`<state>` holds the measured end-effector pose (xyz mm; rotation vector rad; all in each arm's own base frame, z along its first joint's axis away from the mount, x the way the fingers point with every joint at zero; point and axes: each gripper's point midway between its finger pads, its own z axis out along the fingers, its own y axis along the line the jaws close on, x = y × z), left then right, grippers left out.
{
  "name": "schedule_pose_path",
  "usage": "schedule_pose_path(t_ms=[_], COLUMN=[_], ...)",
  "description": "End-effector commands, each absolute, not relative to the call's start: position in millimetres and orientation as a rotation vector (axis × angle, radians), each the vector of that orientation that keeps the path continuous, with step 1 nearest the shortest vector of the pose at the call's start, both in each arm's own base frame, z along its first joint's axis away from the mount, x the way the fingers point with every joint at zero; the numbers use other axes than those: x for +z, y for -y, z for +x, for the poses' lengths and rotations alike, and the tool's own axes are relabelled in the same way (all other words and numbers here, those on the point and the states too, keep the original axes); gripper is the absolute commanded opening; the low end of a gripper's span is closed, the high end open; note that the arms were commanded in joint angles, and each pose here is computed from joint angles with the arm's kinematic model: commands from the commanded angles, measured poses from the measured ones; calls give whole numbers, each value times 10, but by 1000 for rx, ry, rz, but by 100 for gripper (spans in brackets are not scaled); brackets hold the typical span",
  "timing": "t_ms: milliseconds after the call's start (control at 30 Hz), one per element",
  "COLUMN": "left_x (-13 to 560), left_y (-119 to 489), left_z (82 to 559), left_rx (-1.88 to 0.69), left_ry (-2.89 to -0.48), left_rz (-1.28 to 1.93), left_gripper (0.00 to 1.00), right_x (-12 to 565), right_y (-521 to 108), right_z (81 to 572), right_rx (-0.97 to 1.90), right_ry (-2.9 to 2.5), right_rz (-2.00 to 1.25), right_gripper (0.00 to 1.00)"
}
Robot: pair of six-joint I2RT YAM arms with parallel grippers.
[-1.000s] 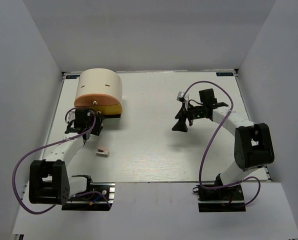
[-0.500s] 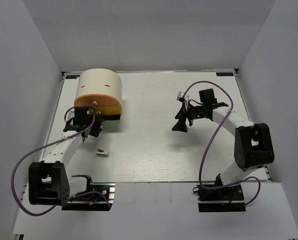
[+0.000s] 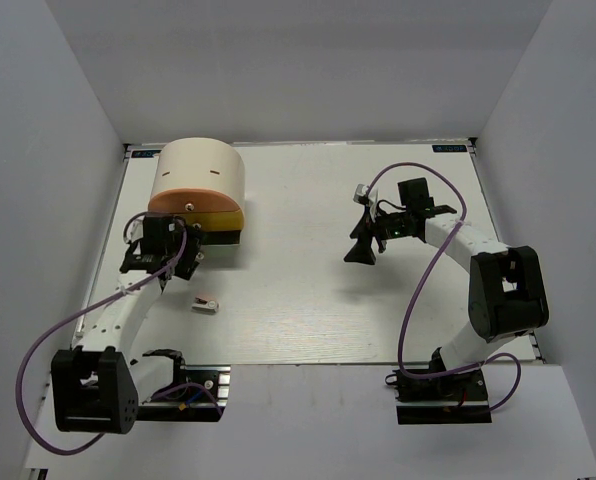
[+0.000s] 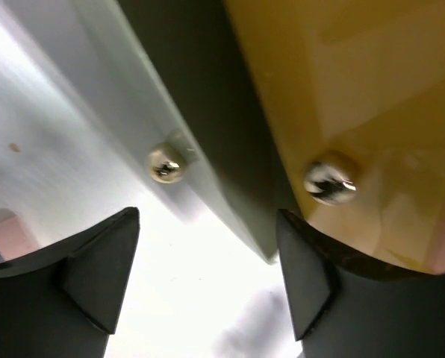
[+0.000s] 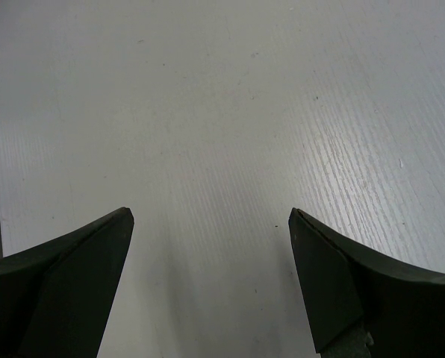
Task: Sort the stationery into containers
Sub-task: Open the drawer, then grab a piece of stationery with the right arm
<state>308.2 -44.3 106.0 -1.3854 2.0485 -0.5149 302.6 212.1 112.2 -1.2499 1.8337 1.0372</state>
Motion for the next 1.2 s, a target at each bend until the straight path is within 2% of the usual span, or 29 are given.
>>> schedule_pose_path(t_ms=[0,33,133,367,433,567,633,700,733,767,800,833,900,933,1033,1067,1133,1167], left_x=[1291,1317,1427,1855,1853,1869,1939,1982,1987,1973,2090,2108,2193,2281,2294,2297,2306,2349], left_y=[406,405,419,617,606,515,439,278,217,157,37,-17,-131,-159,-186,-187,-188,-189], left_z=[3139,3166,3187,2980,2817,2513,2414,2252,2197,2107,2028,1980,1863,1805,1724,1701,1678,1670], left_rx=[-542,-546,-567,-646,-639,-603,-577,-512,-496,-465,-432,-423,-382,-392,-378,-375,-373,-378], left_ry=[-1983,-1975,-1959,-1997,-1990,-1952,-1906,-1838,-1809,-1801,-1720,-1683,-1623,-1579,-1578,-1584,-1588,-1579], left_rz=[-1294,-1273,-1212,-793,-766,-793,-814,-879,-925,-960,-988,-1023,-1051,-1055,-1074,-1076,-1077,-1074], left_gripper=[87,91,92,96,100,100,100,97,95,89,85,81,75,75,74,74,78,80], right_x=[1190,1180,1215,1297,1280,1303,1352,1374,1384,1332,1323,1309,1205,1210,1084,1052,1055,1069], right_y=[-2137,-2139,-2142,-2330,-2482,-2835,-3070,-3339,-3501,-3671,-3797,-3893,-4113,-4188,-4395,-4514,-4635,-4722], right_z=[2996,2988,2984,2730,2586,2401,2342,2150,2244,2090,2110,2177,1996,2034,1858,1853,1889,1911], right_rx=[1037,1040,1046,962,950,1027,1049,1085,1034,1055,1072,1023,1073,1039,1007,1014,981,1000], right_ry=[-1796,-1798,-1793,-1572,-1479,-1377,-1301,-1278,-1222,-1195,-1227,-1230,-1242,-1238,-1259,-1276,-1276,-1305], right_rz=[-1275,-1278,-1291,-1556,-1673,-1804,-1847,-1883,-1876,-1908,-1871,-1861,-1887,-1879,-1891,-1856,-1827,-1799], right_gripper=[90,90,90,90,90,90,84,76,61,53,40,15,15,25,45,55,65,74])
